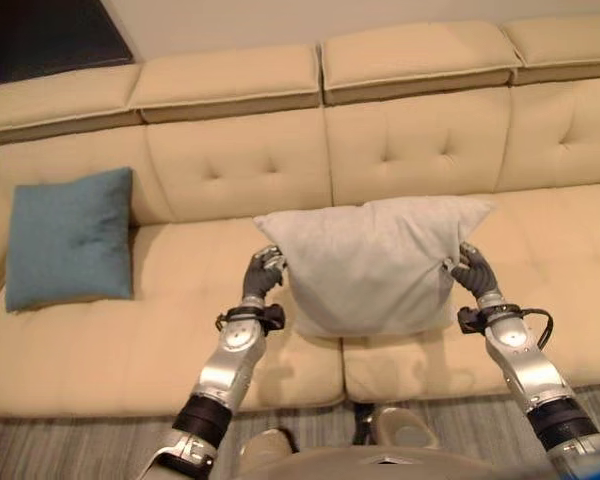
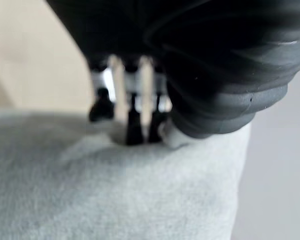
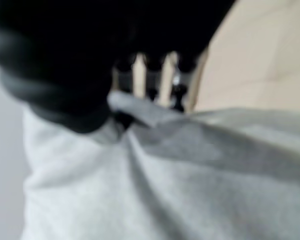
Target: Pick up all the scattered cushions and arrange them neatly on the sofa.
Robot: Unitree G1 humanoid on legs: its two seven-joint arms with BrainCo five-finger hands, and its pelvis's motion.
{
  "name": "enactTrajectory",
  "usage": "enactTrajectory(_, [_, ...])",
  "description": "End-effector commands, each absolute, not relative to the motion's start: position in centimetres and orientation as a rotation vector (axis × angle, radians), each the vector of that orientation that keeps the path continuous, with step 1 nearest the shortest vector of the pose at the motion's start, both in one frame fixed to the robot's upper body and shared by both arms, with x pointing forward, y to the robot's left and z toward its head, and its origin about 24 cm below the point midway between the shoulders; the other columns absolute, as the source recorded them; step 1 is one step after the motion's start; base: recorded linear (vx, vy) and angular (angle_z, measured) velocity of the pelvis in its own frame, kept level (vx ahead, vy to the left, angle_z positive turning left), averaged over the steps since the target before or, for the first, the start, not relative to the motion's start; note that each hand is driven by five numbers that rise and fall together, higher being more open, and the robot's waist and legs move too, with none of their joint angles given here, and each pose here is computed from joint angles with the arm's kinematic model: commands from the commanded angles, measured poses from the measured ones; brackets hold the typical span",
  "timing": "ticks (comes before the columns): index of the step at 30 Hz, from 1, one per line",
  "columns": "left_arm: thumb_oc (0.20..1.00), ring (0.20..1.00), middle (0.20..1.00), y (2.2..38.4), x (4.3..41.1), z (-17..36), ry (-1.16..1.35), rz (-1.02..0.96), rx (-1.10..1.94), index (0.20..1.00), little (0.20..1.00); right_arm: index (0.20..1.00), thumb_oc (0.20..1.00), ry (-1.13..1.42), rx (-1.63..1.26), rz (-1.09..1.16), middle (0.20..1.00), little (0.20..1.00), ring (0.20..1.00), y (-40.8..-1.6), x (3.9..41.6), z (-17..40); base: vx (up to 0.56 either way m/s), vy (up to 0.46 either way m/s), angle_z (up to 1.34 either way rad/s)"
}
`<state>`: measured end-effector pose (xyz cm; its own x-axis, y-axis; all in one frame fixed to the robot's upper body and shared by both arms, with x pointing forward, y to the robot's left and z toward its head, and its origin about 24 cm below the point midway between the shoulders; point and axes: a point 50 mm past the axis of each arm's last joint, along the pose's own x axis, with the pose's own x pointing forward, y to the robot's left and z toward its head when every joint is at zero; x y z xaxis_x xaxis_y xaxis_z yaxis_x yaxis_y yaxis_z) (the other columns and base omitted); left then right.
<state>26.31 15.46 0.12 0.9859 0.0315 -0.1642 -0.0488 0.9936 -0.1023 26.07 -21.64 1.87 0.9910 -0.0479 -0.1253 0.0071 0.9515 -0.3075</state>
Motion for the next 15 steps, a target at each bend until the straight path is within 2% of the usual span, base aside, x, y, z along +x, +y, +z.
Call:
enactTrajectory(1, [0.200, 0.200, 0.200, 13.7, 27.5, 3.9, -0.029, -0.051, -0.147, 0.200, 0.200, 0.200, 0.200, -0.097, -0.215, 0.067, 0.200, 0.200, 0.200, -18.6, 27.0, 5.5, 0.16, 0.098, -0.41])
enactTrajectory(6, [0.200, 0.200, 0.200, 14.5, 27.4, 4.6, -0.064, -0.038, -0.136, 0.200, 0.200, 0.200, 0.200, -0.133, -0.209, 0.064, 0.200, 0.200, 0.200, -18.0, 27.4, 6.2, 0.12, 0.176, -0.21])
enactTrajectory(15, [0.200, 0.200, 0.200, 14.8, 28.4, 7.0, -0.163, -0.024, -0.095, 0.200, 0.200, 0.200, 0.200, -0.247, -0.240, 0.096, 0.200, 0.200, 0.200, -16.4, 29.1, 9.0, 0.08, 0.071, 0.00])
